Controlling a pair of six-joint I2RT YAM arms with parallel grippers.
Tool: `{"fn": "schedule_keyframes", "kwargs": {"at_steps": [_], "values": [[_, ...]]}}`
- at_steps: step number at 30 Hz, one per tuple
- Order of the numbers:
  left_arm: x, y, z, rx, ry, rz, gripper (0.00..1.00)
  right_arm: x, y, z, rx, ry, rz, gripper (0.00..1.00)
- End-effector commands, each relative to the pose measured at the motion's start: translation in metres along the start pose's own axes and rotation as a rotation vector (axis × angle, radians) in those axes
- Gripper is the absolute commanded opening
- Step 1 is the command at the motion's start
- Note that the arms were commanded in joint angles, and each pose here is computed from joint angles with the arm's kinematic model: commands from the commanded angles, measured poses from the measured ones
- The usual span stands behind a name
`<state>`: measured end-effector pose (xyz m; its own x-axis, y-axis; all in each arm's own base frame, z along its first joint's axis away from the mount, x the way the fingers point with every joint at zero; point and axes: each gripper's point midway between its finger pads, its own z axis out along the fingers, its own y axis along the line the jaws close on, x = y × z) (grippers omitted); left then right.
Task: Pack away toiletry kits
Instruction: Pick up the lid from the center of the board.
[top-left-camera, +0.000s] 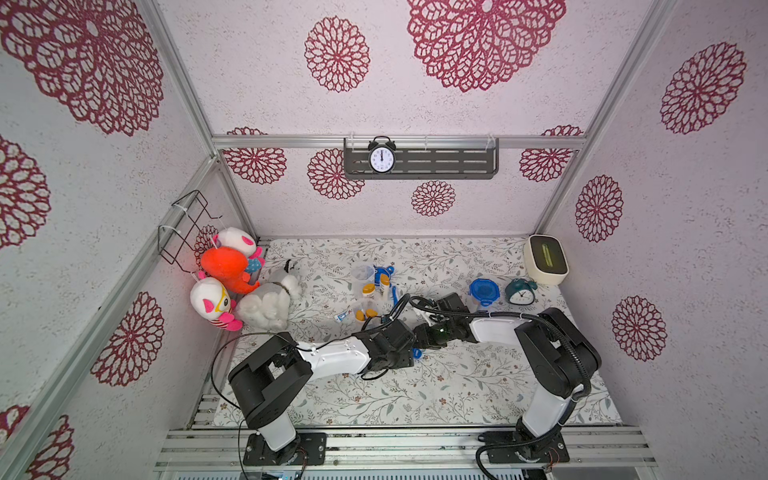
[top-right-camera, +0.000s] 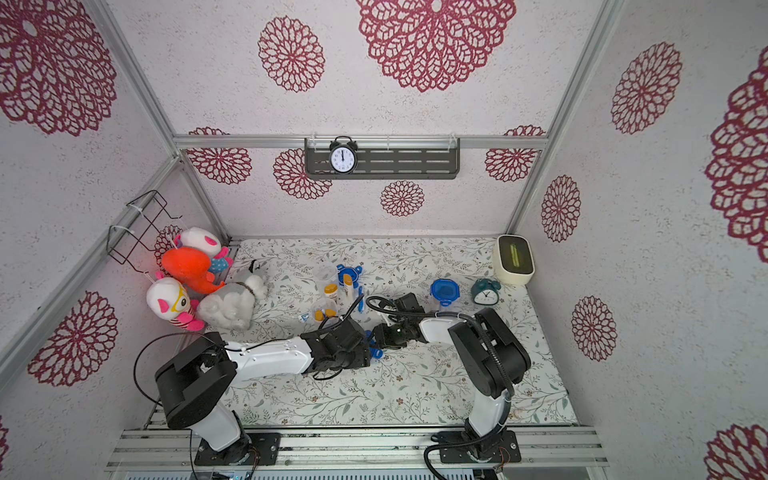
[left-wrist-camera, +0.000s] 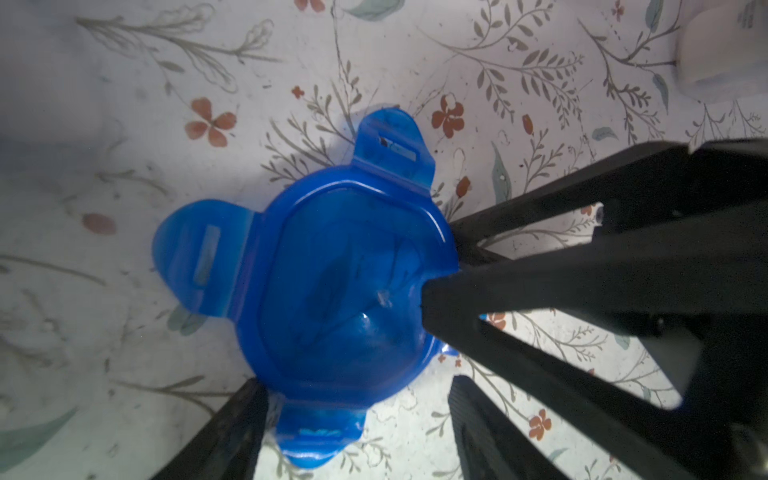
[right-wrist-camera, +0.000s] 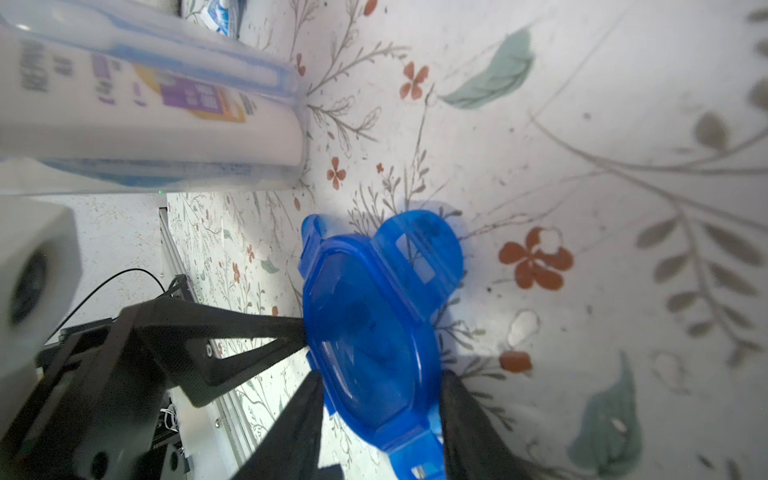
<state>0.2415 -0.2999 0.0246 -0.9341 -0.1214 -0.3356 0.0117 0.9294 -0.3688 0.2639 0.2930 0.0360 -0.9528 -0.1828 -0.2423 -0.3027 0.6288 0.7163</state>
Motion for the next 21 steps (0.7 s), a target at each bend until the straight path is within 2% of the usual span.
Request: {"fn": "schedule_keyframes", "kwargs": {"at_steps": [1,7,15,21], "values": [[-0.001,-0.005,0.01,0.034,0.01,-0.008,0.72,0.018,0.023,0.001,-0.094,0.054,0.048,0.46],[-0.001,-0.008,0.012,0.051,0.015,-0.003,0.7,0.013,0.052,-0.01,-0.231,0.014,0.09,0.43],[-0.002,-0.012,0.011,0.064,0.015,0.005,0.68,0.0,0.072,-0.023,-0.277,-0.06,0.059,0.39],[-0.004,-0.012,0.007,0.066,0.004,0.012,0.67,-0.002,0.07,-0.02,-0.279,-0.072,0.087,0.31]]}}
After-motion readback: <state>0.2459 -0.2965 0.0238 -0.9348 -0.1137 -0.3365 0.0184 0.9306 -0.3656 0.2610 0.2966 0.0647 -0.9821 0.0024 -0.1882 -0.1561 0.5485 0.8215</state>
